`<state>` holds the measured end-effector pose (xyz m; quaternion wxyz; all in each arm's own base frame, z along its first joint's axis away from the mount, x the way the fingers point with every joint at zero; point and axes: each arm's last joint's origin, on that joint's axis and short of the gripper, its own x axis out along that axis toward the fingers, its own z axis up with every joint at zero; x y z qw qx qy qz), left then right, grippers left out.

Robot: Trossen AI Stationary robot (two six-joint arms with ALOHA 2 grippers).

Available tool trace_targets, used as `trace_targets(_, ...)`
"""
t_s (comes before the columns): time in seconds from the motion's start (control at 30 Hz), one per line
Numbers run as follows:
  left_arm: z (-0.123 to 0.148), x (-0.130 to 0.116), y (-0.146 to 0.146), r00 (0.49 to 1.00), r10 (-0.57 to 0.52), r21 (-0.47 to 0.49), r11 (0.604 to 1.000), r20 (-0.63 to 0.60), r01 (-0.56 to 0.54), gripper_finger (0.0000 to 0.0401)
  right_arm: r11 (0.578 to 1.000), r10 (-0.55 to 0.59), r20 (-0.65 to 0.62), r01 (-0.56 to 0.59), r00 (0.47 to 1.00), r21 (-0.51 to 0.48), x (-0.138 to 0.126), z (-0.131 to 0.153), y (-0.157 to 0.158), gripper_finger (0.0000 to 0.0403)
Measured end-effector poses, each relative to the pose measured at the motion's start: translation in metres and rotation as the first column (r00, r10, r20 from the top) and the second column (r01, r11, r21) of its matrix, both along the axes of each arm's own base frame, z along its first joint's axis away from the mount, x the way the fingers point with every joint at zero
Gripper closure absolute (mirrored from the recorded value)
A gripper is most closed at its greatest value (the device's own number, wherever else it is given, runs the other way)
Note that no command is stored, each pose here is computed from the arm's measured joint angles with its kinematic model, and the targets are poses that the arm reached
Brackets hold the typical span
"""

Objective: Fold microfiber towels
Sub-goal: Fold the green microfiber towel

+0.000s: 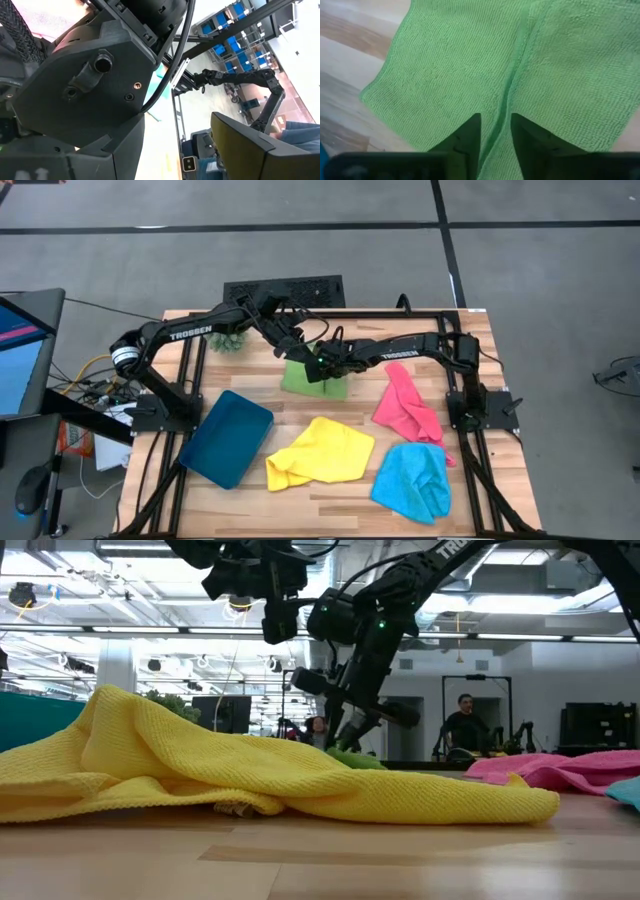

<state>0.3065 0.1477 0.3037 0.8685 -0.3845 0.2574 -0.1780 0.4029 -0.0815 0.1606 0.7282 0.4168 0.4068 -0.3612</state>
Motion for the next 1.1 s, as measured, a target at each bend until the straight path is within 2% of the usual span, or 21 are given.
trace_targets(0.17, 0.0, 0.0, 0.0, 1.0, -0.004, 0.002, 1.0, 0.0, 0.004, 0.0175, 1.0, -0.002, 0.015, 0.002, 1.0, -0.002, -0.001, 0.005, 0.0, 0.0225)
trace_targets(0.3, -0.002, -0.002, 0.0, 1.0, 0.001, 0.028, 1.0, -0.01, -0.001, 0.0175, 0.998, -0.008, 0.074, 0.012, 0.997, -0.06, -0.007, 0.038, 0.006, 0.0205)
trace_targets(0.4, -0.004, -0.006, 0.001, 0.999, 0.017, 0.042, 0.999, -0.041, -0.016, 0.0175, 0.996, 0.048, 0.084, -0.041, 0.995, -0.085, -0.016, 0.057, 0.024, 0.02)
trace_targets(0.6, 0.001, -0.012, 0.001, 0.999, 0.031, 0.073, 0.997, -0.038, -0.028, 0.0175, 0.992, 0.103, 0.102, -0.095, 0.989, -0.088, -0.015, 0.044, 0.054, 0.0216)
trace_targets(0.77, 0.0, -0.013, 0.001, 0.998, 0.039, 0.072, 0.997, -0.048, -0.035, 0.0175, 0.996, 0.07, 0.093, -0.064, 0.993, -0.059, -0.011, 0.018, 0.063, 0.0237)
trace_targets(1.1, -0.001, -0.013, 0.001, 0.997, 0.045, 0.077, 0.996, -0.063, -0.04, 0.0175, 0.995, 0.044, 0.082, -0.036, 0.996, -0.093, -0.016, 0.022, 0.082, 0.0257)
